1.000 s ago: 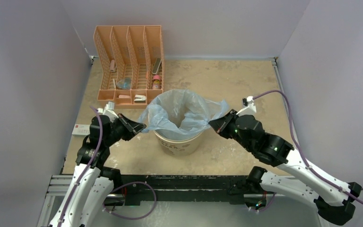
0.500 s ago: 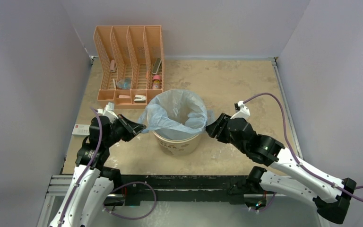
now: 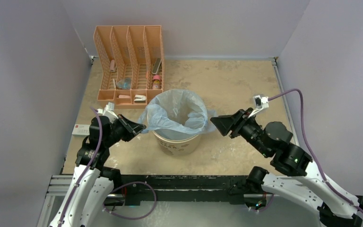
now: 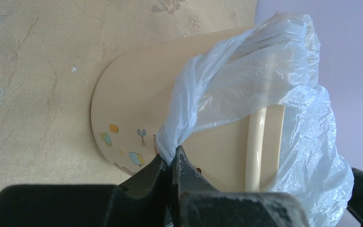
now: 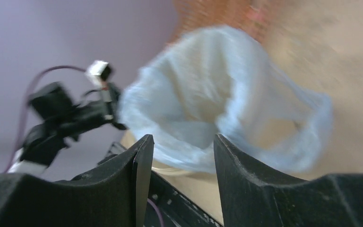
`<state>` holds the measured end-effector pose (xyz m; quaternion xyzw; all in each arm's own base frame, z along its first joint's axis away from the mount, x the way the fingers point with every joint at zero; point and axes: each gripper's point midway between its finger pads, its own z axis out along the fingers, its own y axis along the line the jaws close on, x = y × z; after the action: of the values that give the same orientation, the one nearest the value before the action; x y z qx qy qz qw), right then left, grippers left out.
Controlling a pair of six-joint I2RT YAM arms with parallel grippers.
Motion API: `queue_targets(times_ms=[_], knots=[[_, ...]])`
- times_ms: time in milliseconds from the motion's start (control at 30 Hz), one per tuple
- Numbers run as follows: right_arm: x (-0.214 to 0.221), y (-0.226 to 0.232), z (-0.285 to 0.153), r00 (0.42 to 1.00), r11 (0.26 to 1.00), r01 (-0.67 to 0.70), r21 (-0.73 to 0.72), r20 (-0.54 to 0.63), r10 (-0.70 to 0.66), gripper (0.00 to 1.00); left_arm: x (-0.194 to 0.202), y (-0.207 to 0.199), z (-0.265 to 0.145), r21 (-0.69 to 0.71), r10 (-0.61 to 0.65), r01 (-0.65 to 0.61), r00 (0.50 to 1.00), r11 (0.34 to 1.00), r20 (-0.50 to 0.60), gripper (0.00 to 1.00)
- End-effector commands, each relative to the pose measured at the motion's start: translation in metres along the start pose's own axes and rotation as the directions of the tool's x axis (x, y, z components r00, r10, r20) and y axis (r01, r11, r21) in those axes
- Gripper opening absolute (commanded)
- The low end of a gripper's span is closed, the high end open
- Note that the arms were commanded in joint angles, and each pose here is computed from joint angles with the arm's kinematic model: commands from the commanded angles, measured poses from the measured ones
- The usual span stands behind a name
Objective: Put the trash bags into the trash bin
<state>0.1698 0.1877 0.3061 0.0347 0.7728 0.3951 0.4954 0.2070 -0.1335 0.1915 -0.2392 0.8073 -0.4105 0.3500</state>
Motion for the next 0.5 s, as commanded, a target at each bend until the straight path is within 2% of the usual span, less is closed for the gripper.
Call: queue_targets(times_ms=[0,100,167,233,467], knots=[[-0.023,0.089,0.003,0.973,0.882,0.23,-0.411,0.13,-0.193,0.52,-0.008,-0.01,-0.002,0.032,0.049,-0.05,0.998,0.998,0.028,0.0],[-0.003,0.116,0.027,0.952,0.82,0.278,-0.5,0.03,-0.304,0.52,-0.008,-0.012,-0.002,0.039,0.054,-0.055,0.998,0.998,0.025,0.0],[0.017,0.116,0.055,0.925,0.818,0.297,-0.493,-0.063,-0.374,0.53,-0.008,-0.01,0.0,0.033,0.053,-0.054,0.998,0.998,0.021,0.0],[0.027,0.113,0.067,0.902,0.808,0.326,-0.49,-0.095,-0.421,0.53,-0.009,-0.01,0.0,0.033,0.071,-0.071,0.997,0.997,0.021,0.0],[0.037,0.112,0.05,0.864,0.705,0.405,-0.582,-0.009,-0.503,0.47,-0.002,-0.011,0.005,0.063,0.081,-0.079,0.997,0.995,-0.017,0.0]])
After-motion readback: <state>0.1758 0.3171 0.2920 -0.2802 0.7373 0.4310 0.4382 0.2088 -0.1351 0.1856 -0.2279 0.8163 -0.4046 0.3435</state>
